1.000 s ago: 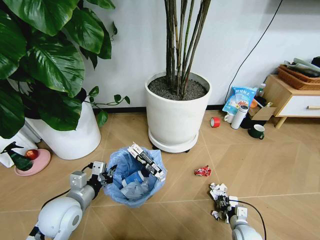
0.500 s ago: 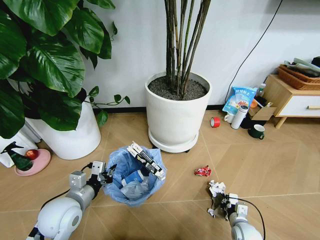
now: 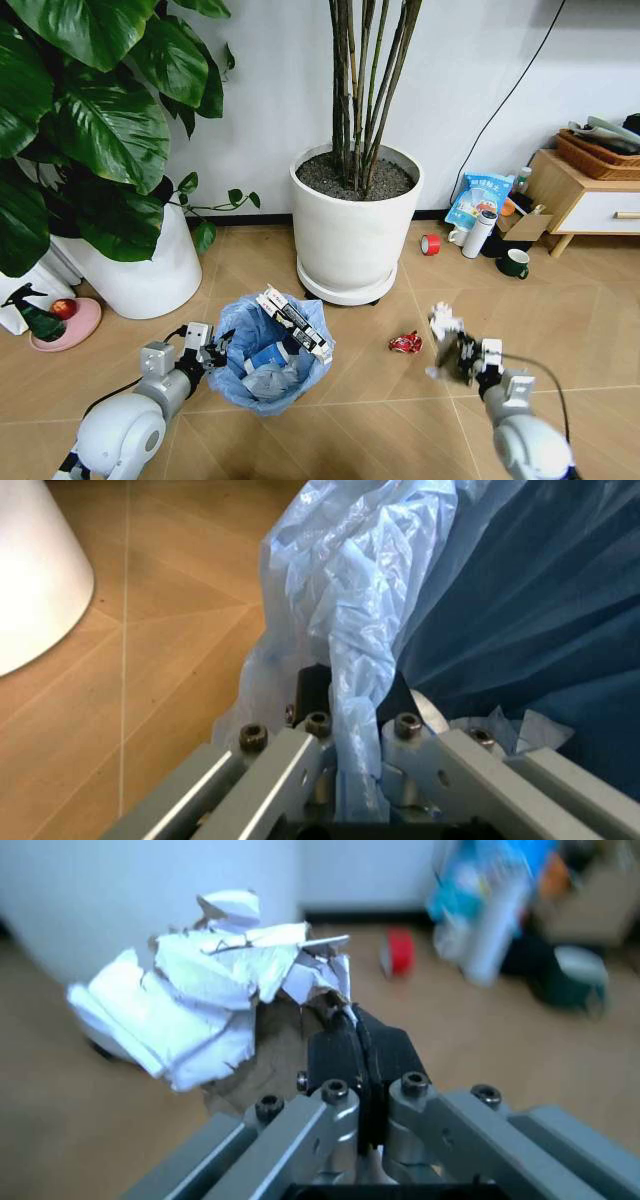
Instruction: Pick up the trash bin and place the garbage on the floor into it.
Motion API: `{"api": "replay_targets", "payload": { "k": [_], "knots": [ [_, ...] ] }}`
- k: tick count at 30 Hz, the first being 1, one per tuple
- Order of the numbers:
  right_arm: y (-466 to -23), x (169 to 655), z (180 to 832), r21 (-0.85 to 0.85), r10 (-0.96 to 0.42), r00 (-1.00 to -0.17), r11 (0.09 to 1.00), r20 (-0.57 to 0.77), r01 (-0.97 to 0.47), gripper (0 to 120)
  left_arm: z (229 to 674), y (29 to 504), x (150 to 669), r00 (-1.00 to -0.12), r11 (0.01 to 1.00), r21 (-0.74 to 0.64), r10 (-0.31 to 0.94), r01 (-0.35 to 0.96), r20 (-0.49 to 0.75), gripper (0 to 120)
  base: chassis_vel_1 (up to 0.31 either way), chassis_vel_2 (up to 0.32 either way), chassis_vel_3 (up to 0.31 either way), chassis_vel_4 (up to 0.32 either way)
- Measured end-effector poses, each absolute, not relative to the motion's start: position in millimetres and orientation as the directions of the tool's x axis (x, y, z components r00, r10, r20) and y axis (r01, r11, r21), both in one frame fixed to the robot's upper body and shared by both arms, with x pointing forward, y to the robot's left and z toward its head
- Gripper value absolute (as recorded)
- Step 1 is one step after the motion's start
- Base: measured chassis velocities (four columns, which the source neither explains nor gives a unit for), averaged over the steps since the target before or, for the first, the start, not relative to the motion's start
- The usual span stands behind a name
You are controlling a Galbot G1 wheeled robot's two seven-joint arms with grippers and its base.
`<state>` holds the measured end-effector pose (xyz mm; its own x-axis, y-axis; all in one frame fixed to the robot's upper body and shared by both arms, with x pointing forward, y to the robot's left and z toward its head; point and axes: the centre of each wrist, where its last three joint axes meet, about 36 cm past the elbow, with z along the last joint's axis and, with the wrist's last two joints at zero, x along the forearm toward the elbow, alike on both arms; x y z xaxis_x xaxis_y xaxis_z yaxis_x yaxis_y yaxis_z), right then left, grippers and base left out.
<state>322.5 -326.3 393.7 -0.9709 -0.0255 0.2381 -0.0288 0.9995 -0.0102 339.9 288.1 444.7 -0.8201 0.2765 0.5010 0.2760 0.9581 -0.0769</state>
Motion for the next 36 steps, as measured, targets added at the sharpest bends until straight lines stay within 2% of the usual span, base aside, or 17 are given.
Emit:
{"api": "replay_targets", "payload": {
  "k": [4,5,9,14,29,36],
  "knots": [
    [-298,325,449,-0.016,-0.227,-0.962,0.972,0.151,-0.232,0,447,287,344,-0.8,0.955,-0.121,0.293,0.271,0.523,0,0.0,0.0,0.0,0.0],
    [-298,325,449,-0.016,-0.227,-0.962,0.972,0.151,-0.232,0,447,287,344,-0.8,0.955,-0.121,0.293,0.271,0.523,0,0.0,0.0,0.0,0.0],
    [-261,326,473,0.005,-0.406,-0.906,0.913,0.123,-0.408,0,450,287,350,-0.793,0.954,-0.131,0.298,0.27,0.531,0,0.0,0.0,0.0,0.0],
    [-238,318,476,0.033,-0.503,-0.856,0.864,0.119,-0.503,0,447,284,358,-0.785,0.95,-0.138,0.309,0.279,0.537,0,0.0,0.0,0.0,0.0],
    [-207,312,479,0.075,-0.644,-0.762,0.765,0.061,-0.64,0,440,267,374,-0.772,0.938,-0.149,0.344,0.314,0.534,0,0.0,0.0,0.0,0.0],
    [-201,315,467,0.068,-0.652,-0.754,0.759,0.084,-0.648,0,441,264,375,-0.772,0.934,-0.155,0.353,0.32,0.529,0,0.0,0.0,0.0,0.0]
  ]
}}
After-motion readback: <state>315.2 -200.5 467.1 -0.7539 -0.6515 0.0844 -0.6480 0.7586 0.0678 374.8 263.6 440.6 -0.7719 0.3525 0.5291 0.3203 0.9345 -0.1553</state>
